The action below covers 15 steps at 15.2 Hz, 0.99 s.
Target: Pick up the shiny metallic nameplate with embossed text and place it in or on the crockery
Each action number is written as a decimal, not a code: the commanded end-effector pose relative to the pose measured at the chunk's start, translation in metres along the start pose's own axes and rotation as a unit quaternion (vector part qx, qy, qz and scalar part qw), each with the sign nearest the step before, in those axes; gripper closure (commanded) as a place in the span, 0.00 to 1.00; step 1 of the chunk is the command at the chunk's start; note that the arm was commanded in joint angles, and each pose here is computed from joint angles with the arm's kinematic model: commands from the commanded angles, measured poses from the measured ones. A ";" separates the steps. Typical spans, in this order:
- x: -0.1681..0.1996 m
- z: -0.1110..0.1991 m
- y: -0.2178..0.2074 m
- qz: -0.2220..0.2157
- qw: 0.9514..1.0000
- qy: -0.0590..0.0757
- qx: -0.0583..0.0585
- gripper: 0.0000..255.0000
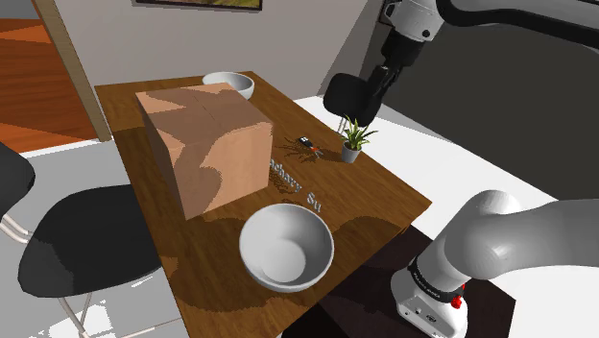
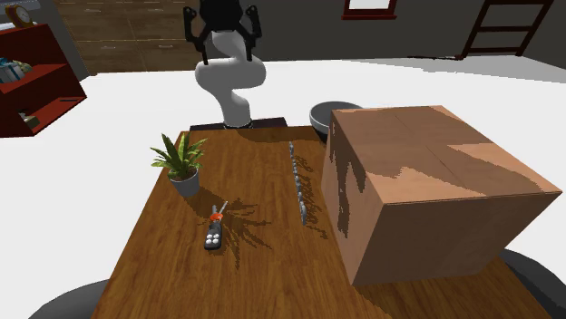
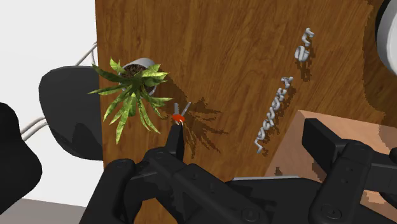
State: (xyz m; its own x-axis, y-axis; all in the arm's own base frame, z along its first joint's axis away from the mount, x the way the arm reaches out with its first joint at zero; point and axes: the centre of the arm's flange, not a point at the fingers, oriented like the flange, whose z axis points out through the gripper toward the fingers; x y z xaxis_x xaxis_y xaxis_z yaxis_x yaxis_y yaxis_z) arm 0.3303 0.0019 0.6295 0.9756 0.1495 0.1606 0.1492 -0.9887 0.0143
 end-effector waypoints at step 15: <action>0.051 0.156 -0.092 0.087 0.996 -0.036 -0.006 0.00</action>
State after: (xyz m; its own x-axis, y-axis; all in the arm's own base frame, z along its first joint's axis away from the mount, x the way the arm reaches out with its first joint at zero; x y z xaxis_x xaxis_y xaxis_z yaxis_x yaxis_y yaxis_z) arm 0.3854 0.0954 0.4921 0.9956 -0.0101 0.0932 -0.0107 -0.9999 0.0060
